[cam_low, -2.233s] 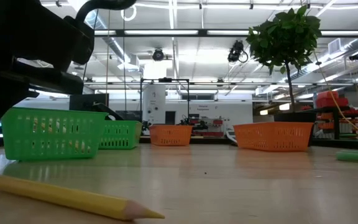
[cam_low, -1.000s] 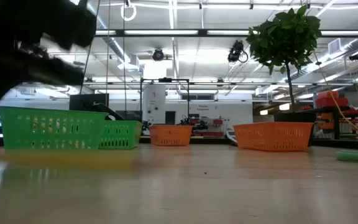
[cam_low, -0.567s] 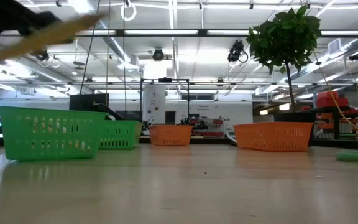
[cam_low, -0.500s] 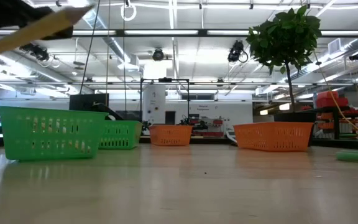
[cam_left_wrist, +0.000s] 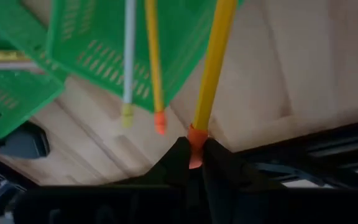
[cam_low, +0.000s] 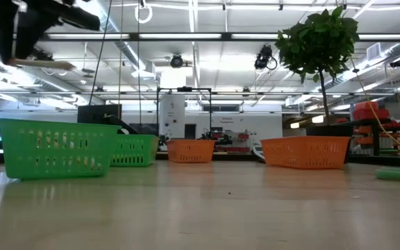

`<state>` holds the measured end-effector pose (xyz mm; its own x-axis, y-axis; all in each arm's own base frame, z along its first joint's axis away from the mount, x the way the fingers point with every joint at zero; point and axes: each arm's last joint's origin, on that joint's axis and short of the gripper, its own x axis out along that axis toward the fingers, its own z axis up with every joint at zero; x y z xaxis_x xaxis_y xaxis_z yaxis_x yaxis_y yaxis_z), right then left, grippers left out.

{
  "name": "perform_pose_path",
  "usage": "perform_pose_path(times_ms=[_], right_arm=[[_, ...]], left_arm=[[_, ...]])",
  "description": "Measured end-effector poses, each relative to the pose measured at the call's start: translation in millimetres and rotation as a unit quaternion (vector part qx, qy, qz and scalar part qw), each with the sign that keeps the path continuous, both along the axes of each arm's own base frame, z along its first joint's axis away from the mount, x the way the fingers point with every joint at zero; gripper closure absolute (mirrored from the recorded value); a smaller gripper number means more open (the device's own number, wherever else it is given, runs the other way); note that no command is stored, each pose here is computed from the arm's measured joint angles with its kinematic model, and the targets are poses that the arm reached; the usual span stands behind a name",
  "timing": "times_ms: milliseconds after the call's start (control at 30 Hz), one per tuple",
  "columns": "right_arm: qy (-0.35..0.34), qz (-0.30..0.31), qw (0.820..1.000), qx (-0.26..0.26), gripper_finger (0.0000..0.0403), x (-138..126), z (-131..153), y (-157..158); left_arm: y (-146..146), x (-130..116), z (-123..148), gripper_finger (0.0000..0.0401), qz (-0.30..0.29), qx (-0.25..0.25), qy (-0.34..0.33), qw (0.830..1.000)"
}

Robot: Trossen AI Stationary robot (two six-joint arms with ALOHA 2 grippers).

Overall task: Sort crayons/erasers/pens/pencils in bins
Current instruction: Put the yellow pencil into the bottom green bin

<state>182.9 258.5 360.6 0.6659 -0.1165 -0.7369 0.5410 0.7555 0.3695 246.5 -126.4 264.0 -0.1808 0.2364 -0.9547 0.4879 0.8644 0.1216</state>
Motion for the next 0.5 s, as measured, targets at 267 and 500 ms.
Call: perform_pose_path(times_ms=[267, 500], right_arm=[[-0.004, -0.004, 1.0, 0.006, 0.0276, 1.4, 0.4, 0.2], [-0.002, -0.002, 1.0, 0.007, 0.0276, 0.9, 0.3, 0.5]], left_arm=[[38.3, 12.0, -7.8, 0.0365, 0.043, 0.002, 0.022, 0.999], [57.7, 12.4, -10.7, 0.0365, 0.02, -0.005, 0.041, 0.999]])
